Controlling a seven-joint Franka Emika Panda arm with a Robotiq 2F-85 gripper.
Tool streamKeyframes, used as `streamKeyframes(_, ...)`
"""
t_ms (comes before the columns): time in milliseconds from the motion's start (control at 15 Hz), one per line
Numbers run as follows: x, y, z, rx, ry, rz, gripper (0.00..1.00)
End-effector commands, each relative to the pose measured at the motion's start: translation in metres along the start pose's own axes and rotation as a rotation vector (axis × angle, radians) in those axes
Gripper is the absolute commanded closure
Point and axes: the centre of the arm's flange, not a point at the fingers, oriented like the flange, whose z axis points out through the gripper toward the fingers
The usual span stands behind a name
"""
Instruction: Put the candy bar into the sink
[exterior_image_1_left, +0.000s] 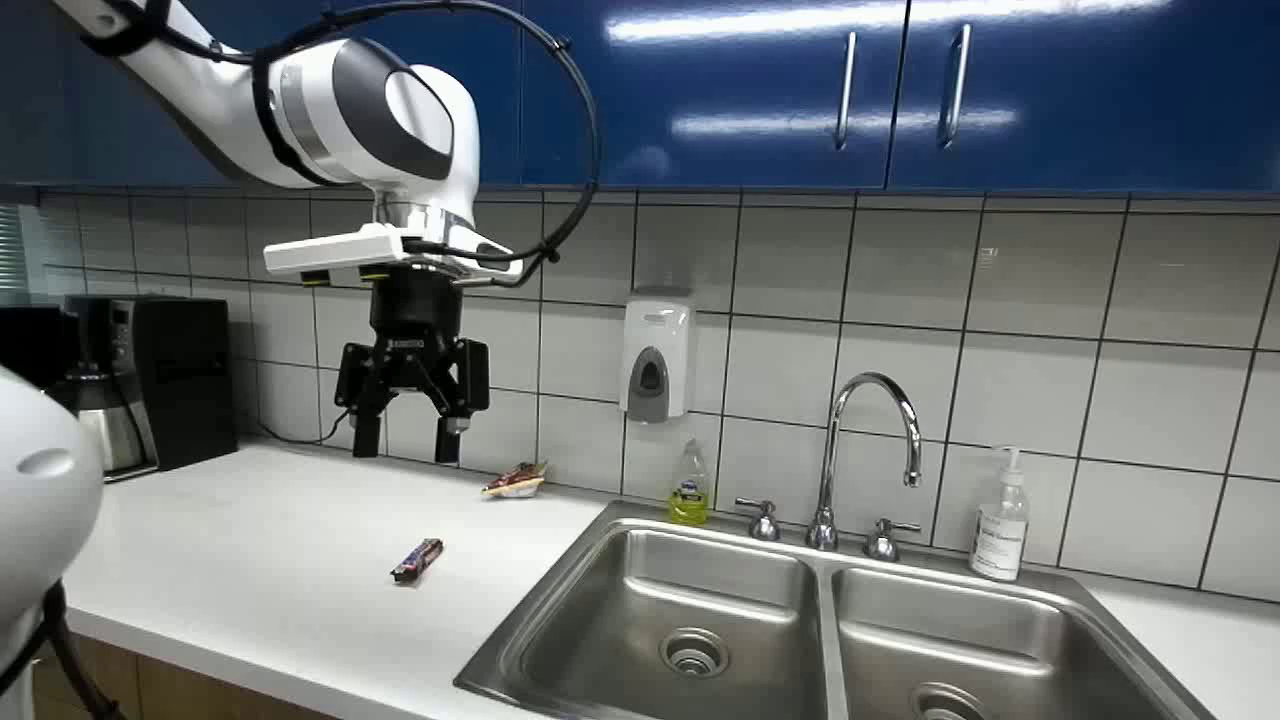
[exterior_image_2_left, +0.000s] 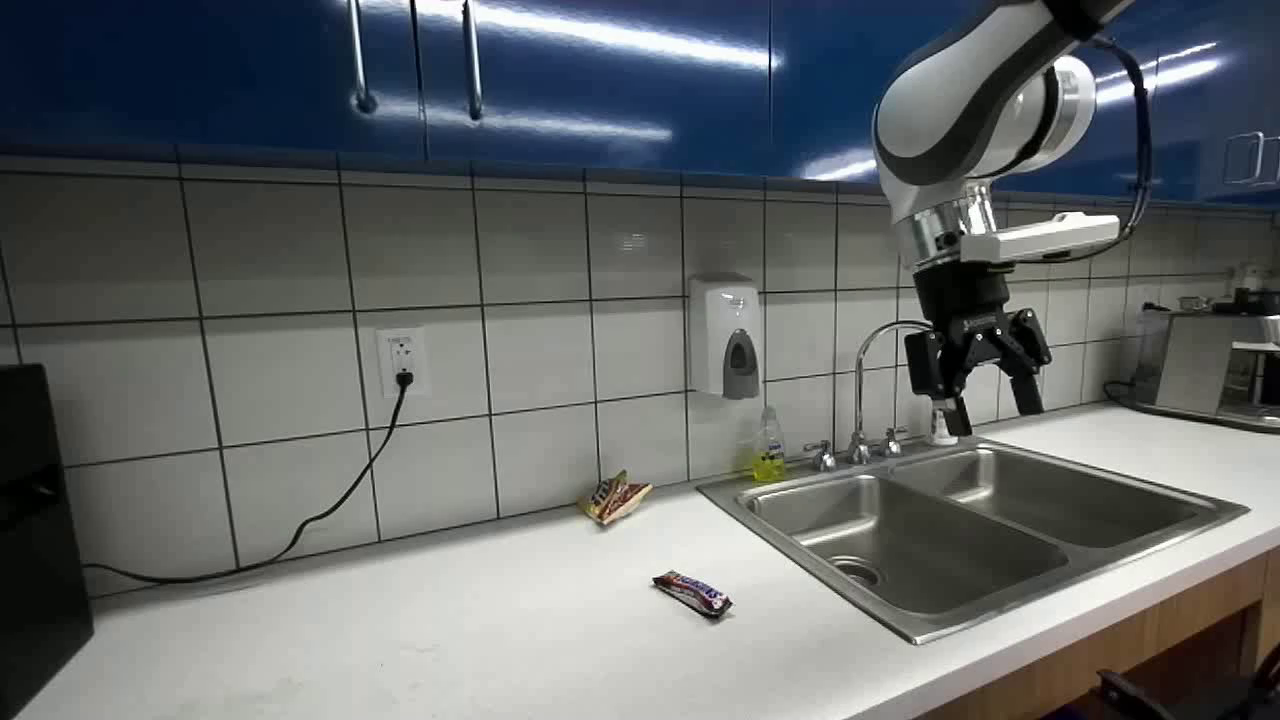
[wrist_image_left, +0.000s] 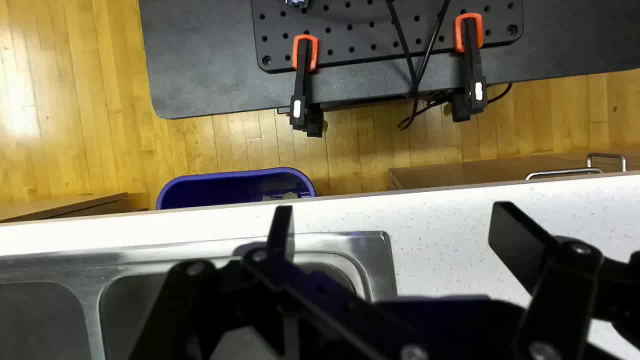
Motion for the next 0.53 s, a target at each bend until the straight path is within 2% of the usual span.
streamKeyframes(0,0.000,0.000,0.000,0.000,0.000,0.000,0.00)
streamKeyframes(267,0.007,-0.018,0.002,0.012,0.028,-0.059,0.00)
streamKeyframes(467,0.013,-0.041,0.004,0.050,0.082,-0.118,0.00)
